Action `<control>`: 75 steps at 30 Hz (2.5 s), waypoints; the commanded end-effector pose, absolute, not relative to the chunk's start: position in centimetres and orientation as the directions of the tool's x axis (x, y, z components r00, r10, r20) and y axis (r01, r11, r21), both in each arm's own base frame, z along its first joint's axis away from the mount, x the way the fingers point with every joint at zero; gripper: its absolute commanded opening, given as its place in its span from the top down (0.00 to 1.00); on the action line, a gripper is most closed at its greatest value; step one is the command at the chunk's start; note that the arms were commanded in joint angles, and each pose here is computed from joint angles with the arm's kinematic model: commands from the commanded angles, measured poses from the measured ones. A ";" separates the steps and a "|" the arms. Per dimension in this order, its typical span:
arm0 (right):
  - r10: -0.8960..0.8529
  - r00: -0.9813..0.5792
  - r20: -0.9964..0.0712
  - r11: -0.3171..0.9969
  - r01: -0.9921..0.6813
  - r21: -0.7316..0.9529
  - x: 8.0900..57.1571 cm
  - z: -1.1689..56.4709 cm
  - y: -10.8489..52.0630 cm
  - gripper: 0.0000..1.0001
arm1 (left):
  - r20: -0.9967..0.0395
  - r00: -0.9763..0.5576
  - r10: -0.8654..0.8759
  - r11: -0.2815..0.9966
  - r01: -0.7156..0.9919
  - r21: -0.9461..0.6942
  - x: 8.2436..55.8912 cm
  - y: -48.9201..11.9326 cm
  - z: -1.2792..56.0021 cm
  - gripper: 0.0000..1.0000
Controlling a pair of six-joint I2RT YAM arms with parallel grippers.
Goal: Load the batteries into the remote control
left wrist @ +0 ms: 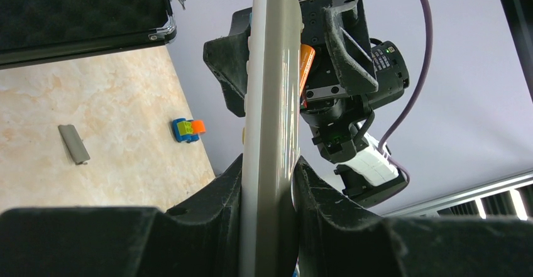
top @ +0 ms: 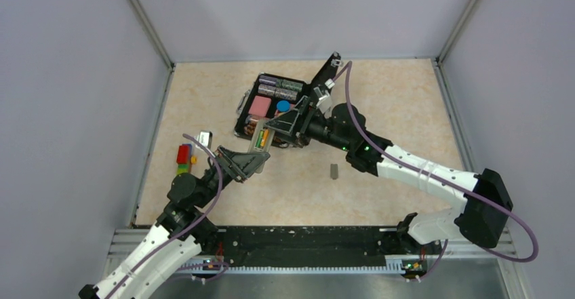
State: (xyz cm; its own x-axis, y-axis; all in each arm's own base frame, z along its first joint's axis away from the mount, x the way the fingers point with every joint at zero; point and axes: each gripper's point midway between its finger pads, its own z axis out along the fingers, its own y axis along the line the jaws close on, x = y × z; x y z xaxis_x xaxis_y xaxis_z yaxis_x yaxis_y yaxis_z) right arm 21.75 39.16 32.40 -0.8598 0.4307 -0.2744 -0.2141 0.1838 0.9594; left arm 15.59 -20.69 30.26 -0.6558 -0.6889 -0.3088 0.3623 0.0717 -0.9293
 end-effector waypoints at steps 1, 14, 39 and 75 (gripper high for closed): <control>0.424 -0.862 -0.276 0.159 -0.229 0.960 21.8 32.8 39.3 0.35 | -0.315 -0.642 -0.699 0.017 0.426 -0.905 15.0 -20.5 32.7 1.00; 0.396 -0.879 -0.267 0.168 -0.217 0.962 21.5 31.9 39.8 0.47 | -0.318 -0.643 -0.696 0.013 0.432 -0.902 14.9 -20.5 32.9 1.00; 0.335 -0.859 -0.387 0.240 -0.319 0.917 20.2 30.0 40.3 0.59 | -0.239 -0.610 -0.756 -0.101 0.469 -0.877 14.8 -19.3 35.9 1.00; 0.244 -0.597 -0.764 0.398 -0.657 0.641 19.4 30.6 39.5 0.65 | -0.150 -0.602 -0.785 -0.199 0.474 -0.858 14.3 -17.8 39.1 1.00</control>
